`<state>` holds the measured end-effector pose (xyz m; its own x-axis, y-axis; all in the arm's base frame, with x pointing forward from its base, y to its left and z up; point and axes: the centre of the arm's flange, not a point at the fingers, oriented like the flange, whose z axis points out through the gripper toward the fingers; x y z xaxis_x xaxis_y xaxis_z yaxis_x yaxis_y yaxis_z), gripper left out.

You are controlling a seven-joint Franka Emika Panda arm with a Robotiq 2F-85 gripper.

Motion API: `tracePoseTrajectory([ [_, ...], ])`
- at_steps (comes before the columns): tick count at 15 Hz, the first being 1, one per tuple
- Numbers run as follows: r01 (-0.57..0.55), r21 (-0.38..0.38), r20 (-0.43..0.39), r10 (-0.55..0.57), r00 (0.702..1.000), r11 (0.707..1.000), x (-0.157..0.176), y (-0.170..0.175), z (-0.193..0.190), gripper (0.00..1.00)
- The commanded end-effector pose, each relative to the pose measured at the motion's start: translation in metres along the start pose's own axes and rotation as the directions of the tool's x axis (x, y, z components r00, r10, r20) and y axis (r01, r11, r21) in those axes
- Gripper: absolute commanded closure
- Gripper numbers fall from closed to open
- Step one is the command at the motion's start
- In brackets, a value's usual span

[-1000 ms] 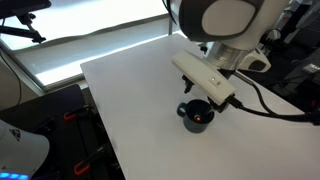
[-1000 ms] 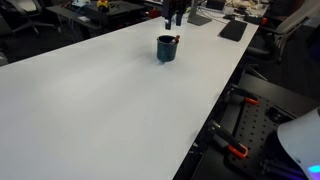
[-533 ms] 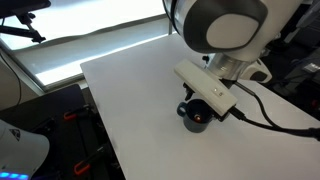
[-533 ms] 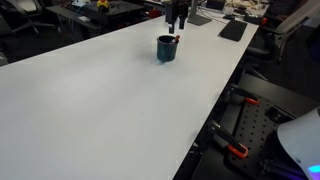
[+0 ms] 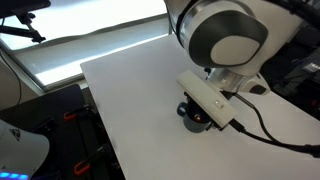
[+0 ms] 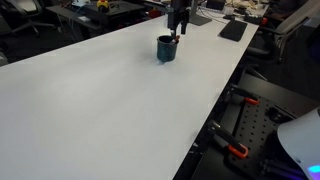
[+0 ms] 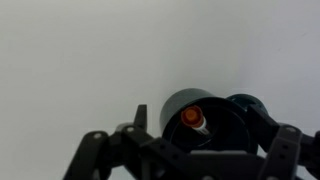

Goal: Remove the marker from the cup

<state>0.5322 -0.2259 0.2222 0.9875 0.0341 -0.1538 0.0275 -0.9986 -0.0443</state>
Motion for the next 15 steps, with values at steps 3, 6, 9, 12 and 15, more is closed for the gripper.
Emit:
tracePoseTrajectory([
  [3,0.005,-0.006,-0.001,-0.005,1.0,1.0,0.005,0.003,0.0,0.0],
  [6,0.009,-0.021,-0.011,-0.009,1.0,1.0,0.015,0.007,-0.004,0.0],
  [9,0.006,-0.015,-0.012,-0.006,1.0,1.0,0.01,0.005,-0.004,0.0],
  [12,0.005,-0.016,-0.012,-0.006,1.0,1.0,0.011,0.006,-0.003,0.0],
  [15,0.003,-0.009,-0.01,-0.003,1.0,1.0,0.01,0.007,-0.001,0.25],
])
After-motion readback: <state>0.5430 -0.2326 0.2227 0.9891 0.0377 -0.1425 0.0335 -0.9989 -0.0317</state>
